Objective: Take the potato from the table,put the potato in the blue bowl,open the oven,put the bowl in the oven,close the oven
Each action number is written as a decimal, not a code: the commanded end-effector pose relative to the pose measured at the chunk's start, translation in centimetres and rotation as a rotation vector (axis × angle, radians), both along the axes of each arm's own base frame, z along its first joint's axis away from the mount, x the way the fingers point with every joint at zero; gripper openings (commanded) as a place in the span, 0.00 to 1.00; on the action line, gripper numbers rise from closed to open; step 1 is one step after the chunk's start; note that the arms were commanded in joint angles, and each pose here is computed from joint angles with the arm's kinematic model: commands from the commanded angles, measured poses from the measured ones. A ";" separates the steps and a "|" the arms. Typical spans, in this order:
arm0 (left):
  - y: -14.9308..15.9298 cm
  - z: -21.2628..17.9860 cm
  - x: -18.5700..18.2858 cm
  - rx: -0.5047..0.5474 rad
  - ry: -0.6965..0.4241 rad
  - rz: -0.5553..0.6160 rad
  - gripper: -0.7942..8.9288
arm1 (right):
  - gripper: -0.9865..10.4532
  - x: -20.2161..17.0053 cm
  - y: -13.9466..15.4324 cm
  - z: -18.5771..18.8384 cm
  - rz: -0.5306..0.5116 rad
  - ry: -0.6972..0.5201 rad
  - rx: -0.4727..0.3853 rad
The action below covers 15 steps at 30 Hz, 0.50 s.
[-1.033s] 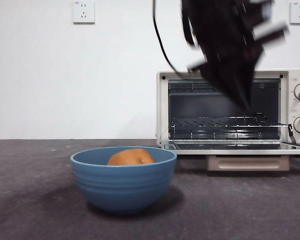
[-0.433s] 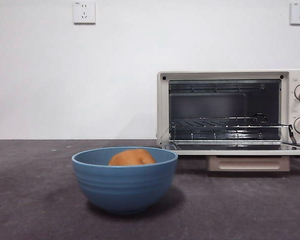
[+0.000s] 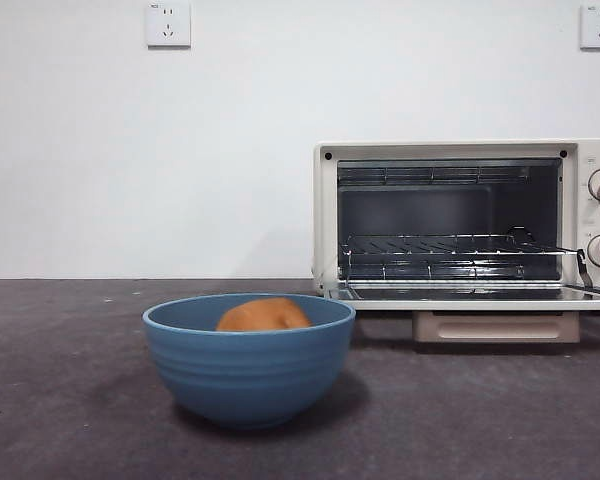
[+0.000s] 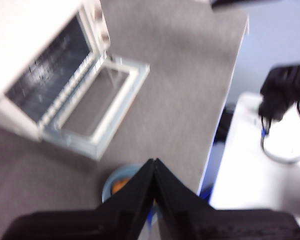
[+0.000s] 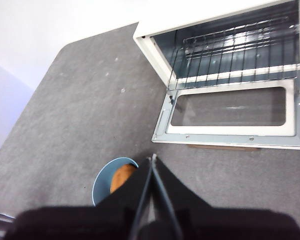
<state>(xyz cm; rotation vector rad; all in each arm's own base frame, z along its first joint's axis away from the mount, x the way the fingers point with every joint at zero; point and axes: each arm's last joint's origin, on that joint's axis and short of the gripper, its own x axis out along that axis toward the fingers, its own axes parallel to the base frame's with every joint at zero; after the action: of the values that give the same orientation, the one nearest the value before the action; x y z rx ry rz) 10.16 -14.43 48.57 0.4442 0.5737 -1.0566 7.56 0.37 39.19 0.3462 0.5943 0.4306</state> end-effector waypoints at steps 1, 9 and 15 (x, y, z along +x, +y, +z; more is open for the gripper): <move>0.6 -2.4 -0.3 0.054 0.061 0.021 0.08 | 0.09 1.4 -0.1 -0.1 0.015 0.035 0.023; 2.7 -8.0 -1.5 0.157 0.177 0.072 0.08 | 0.10 6.6 2.4 -1.4 0.134 0.170 -0.019; 4.5 -10.9 -1.8 0.148 0.203 0.153 0.08 | 0.10 10.0 8.1 -3.1 0.237 0.219 -0.141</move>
<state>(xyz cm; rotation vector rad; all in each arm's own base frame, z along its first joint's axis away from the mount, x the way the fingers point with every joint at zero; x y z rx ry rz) 8.36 -10.16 38.02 0.4458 0.8559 -0.9353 17.31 7.54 36.36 0.1877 0.8592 0.5754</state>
